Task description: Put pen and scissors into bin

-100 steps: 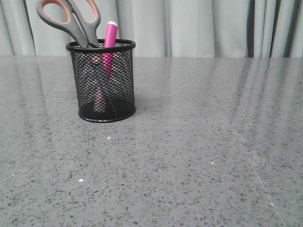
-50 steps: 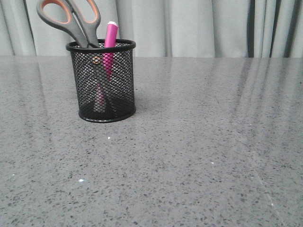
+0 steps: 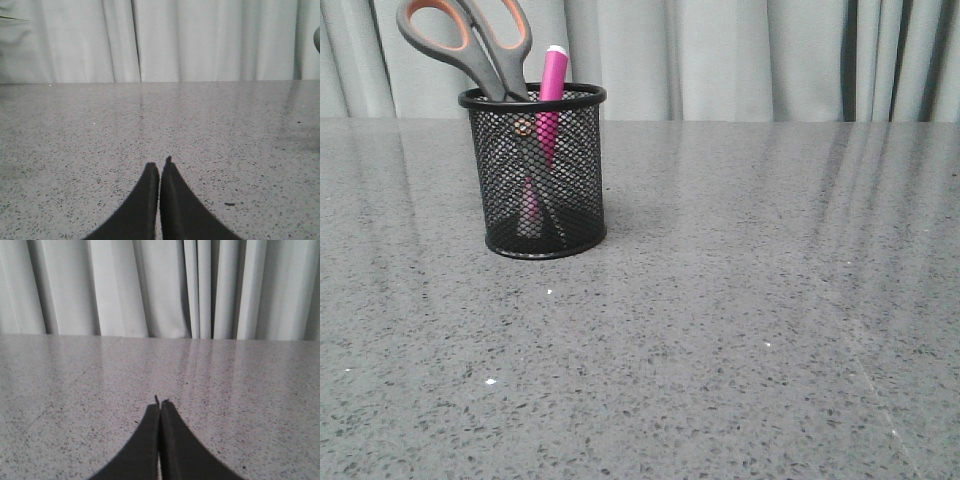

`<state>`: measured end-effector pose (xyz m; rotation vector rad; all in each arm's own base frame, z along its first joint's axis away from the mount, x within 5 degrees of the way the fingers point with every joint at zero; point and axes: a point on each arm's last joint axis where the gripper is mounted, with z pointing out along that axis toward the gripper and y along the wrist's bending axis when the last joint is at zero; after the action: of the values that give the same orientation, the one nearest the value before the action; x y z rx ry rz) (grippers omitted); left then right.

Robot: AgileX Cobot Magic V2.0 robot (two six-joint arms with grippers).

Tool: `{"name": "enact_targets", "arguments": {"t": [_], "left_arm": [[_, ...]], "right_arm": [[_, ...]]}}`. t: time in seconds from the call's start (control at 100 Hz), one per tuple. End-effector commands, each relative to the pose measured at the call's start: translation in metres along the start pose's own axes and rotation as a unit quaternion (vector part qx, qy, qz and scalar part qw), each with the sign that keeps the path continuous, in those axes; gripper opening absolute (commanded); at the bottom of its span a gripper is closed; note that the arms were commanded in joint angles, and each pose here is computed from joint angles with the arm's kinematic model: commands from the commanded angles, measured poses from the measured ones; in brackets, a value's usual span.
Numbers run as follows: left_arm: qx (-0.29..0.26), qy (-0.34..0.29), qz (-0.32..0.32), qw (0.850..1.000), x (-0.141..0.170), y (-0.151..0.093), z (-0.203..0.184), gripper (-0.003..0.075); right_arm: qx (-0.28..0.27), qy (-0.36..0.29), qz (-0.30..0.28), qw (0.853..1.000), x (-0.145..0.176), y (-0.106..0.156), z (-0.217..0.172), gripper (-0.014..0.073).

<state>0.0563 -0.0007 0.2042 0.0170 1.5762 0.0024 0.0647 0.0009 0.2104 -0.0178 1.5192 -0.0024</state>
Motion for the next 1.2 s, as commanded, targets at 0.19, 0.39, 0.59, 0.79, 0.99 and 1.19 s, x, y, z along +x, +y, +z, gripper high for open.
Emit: {"name": "enact_targets", "arguments": {"t": [0.19, 0.39, 0.59, 0.79, 0.99, 1.19], "left_arm": [[0.003, -0.038, -0.006, 0.999, -0.0001, -0.0002, -0.0013, -0.0021], [0.003, -0.038, -0.006, 0.999, -0.0001, -0.0002, -0.0013, -0.0021], [0.003, -0.038, -0.006, 0.999, -0.0001, -0.0002, -0.0013, -0.0021], [0.003, -0.038, -0.006, 0.999, -0.0001, -0.0002, -0.0013, -0.0021], [0.003, -0.038, -0.006, 0.999, -0.0001, -0.0002, -0.0013, -0.0021], [0.003, -0.038, -0.006, 0.999, -0.0001, -0.0002, -0.0013, -0.0021]], "right_arm": [[0.008, -0.001, -0.027, 1.0, 0.0068, -0.0011, -0.008, -0.0068], [0.01, 0.014, -0.027, 0.999, 0.01, -0.0015, -0.0097, -0.0068], [0.03, 0.015, -0.028, 0.999, 0.0102, -0.0037, -0.0098, -0.0068], [0.048, 0.009, -0.019, 0.999, 0.0092, -0.0056, -0.0101, -0.0068], [0.042, 0.011, -0.019, 0.999, 0.0095, -0.005, -0.01, -0.0068], [0.042, 0.011, -0.019, 0.999, 0.0095, -0.005, -0.01, -0.0068]]}}
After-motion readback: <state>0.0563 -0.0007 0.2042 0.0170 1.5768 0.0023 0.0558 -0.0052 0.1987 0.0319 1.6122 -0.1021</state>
